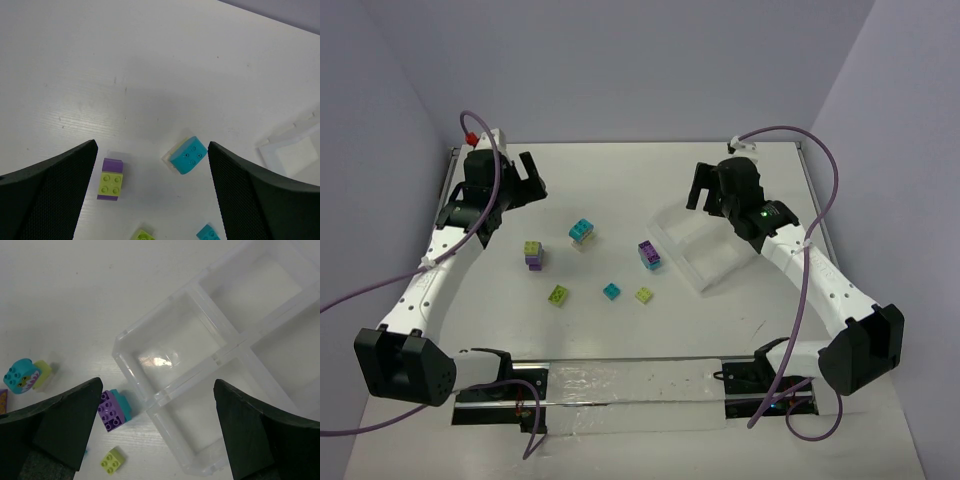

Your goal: Sort the legos into containers by color

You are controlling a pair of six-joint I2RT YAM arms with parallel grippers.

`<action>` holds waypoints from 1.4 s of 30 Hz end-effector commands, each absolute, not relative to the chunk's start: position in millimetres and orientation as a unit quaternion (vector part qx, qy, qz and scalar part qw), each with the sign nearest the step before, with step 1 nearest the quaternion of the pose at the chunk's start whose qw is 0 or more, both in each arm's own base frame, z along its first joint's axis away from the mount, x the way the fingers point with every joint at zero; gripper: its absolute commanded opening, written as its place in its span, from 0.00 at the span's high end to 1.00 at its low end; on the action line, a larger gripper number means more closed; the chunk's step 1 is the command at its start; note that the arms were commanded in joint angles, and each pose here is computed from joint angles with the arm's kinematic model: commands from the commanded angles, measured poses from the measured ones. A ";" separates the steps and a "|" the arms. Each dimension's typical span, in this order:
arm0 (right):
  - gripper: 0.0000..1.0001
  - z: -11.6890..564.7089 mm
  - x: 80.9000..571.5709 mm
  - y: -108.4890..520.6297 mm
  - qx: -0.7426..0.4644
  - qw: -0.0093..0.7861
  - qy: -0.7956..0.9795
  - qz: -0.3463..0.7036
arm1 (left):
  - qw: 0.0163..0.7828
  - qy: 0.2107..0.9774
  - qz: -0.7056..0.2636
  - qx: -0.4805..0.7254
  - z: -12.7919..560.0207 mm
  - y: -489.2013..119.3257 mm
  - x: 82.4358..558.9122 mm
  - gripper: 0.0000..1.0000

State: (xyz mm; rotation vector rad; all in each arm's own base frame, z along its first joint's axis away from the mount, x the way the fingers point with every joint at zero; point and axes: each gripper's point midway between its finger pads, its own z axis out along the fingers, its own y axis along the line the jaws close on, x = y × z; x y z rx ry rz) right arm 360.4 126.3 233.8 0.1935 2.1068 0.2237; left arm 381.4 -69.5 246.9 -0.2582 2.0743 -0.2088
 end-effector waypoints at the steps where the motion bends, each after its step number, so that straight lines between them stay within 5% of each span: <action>1: 0.00 255.3 359.2 133.2 0.072 0.508 0.851 0.116 | 0.523 0.841 -0.099 -0.097 265.9 -78.3 393.1 0.01; 12: 0.01 239.3 343.6 201.2 -0.066 0.466 0.869 0.151 | 0.524 0.841 -0.095 -0.094 263.9 -78.2 390.9 0.01; 18: 0.10 188.6 324.4 246.0 -0.151 0.396 0.895 0.138 | 0.517 0.846 -0.091 -0.096 258.0 -77.6 388.3 0.01; 42: 0.36 84.3 328.4 275.0 -0.208 0.309 0.924 0.084 | 0.515 0.849 -0.069 -0.098 253.2 -69.4 378.3 0.01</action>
